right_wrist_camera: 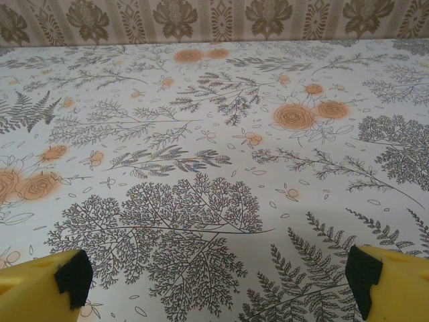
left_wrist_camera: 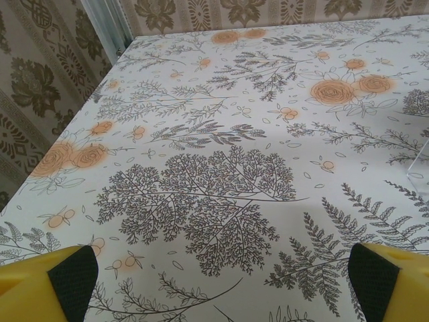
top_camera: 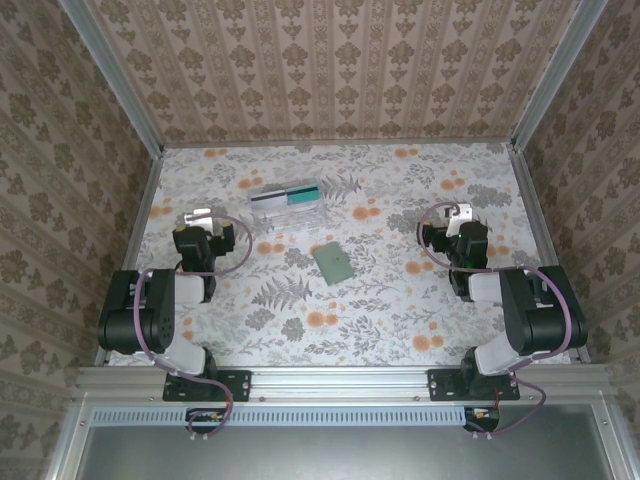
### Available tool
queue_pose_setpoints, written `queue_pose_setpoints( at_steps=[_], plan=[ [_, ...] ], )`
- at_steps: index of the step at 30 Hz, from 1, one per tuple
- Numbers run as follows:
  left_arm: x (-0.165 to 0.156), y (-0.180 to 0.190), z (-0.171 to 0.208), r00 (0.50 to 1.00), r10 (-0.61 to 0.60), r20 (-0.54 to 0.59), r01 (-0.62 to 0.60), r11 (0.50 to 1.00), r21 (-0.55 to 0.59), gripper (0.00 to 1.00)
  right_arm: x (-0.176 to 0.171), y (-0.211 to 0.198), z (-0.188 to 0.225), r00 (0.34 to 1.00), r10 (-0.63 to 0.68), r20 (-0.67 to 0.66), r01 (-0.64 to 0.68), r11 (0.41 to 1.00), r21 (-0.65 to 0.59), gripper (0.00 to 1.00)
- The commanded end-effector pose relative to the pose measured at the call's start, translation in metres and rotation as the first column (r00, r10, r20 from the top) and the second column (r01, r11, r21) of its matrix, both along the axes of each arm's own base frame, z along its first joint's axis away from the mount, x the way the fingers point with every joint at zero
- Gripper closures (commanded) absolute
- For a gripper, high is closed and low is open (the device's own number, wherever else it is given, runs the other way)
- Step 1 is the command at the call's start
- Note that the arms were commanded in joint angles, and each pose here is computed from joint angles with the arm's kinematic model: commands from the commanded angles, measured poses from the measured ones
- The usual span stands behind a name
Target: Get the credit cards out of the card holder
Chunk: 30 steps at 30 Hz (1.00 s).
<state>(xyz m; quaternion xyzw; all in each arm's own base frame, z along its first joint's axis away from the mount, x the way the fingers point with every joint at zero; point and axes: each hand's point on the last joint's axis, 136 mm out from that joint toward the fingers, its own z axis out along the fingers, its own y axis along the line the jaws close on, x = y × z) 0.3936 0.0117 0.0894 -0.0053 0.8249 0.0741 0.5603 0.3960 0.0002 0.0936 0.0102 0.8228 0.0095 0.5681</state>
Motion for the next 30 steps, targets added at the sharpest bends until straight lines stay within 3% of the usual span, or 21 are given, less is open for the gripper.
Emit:
queue_pose_setpoints(
  at_steps=[1, 3, 5, 7, 9, 11, 14, 17, 21, 26, 30],
  plan=[
    [0.007, -0.004, 0.019, 0.999, -0.030, 0.014, 0.030, 1.000, 0.005, 0.00, 0.004, -0.004, 0.007, 0.999, -0.028, 0.014, 0.028, 1.000, 0.000, 0.00],
    [0.009, 0.001, 0.039, 0.999, 0.004, -0.037, -0.004, 1.000, 0.010, 0.00, 0.000, -0.009, 0.016, 0.998, -0.058, 0.014, 0.058, 0.998, -0.001, 0.00],
    [0.005, 0.024, 0.066, 0.983, 0.171, -0.070, -0.173, 0.985, -0.027, 0.00, -0.003, -0.013, 0.035, 0.996, -0.090, -0.007, 0.090, 0.996, 0.008, 0.00],
    [-0.007, 0.043, 0.087, 0.940, 0.316, -0.125, -0.334, 0.928, -0.165, 0.00, -0.008, -0.018, 0.054, 0.991, -0.133, -0.029, 0.134, 0.990, 0.048, 0.00],
    [-0.021, 0.049, 0.096, 0.895, 0.386, -0.221, -0.442, 0.834, -0.331, 0.00, -0.016, -0.024, 0.073, 0.978, -0.208, -0.018, 0.209, 0.967, 0.145, 0.00],
    [-0.028, 0.036, 0.099, 0.906, 0.316, -0.281, -0.416, 0.791, -0.450, 0.00, -0.027, -0.035, 0.085, 0.949, -0.314, -0.028, 0.311, 0.918, 0.248, 0.00],
    [-0.032, 0.007, 0.106, 0.957, 0.189, -0.219, -0.285, 0.754, -0.592, 0.00, -0.049, -0.050, 0.090, 0.885, -0.452, -0.114, 0.459, 0.802, 0.383, 0.00],
    [-0.044, -0.024, 0.108, 0.977, 0.098, -0.188, -0.197, 0.749, -0.632, 0.00, -0.047, -0.020, 0.097, 0.949, -0.289, -0.124, 0.313, 0.832, 0.458, 0.00],
    [-0.067, -0.073, 0.097, 0.974, -0.030, -0.224, -0.112, 0.800, -0.590, 0.00, -0.046, 0.027, 0.096, 0.986, -0.071, -0.153, 0.145, 0.820, 0.553, 0.00],
    [-0.091, -0.137, 0.063, 0.947, -0.176, -0.269, -0.008, 0.824, -0.567, 0.02, -0.056, 0.095, 0.074, 0.952, 0.137, -0.275, 0.018, 0.869, 0.495, 0.00],
    [-0.100, -0.171, 0.037, 0.911, -0.233, -0.340, 0.004, 0.830, -0.558, 0.02, -0.068, 0.151, 0.051, 0.893, 0.260, -0.368, -0.123, 0.926, 0.356, 0.01]
  ],
)
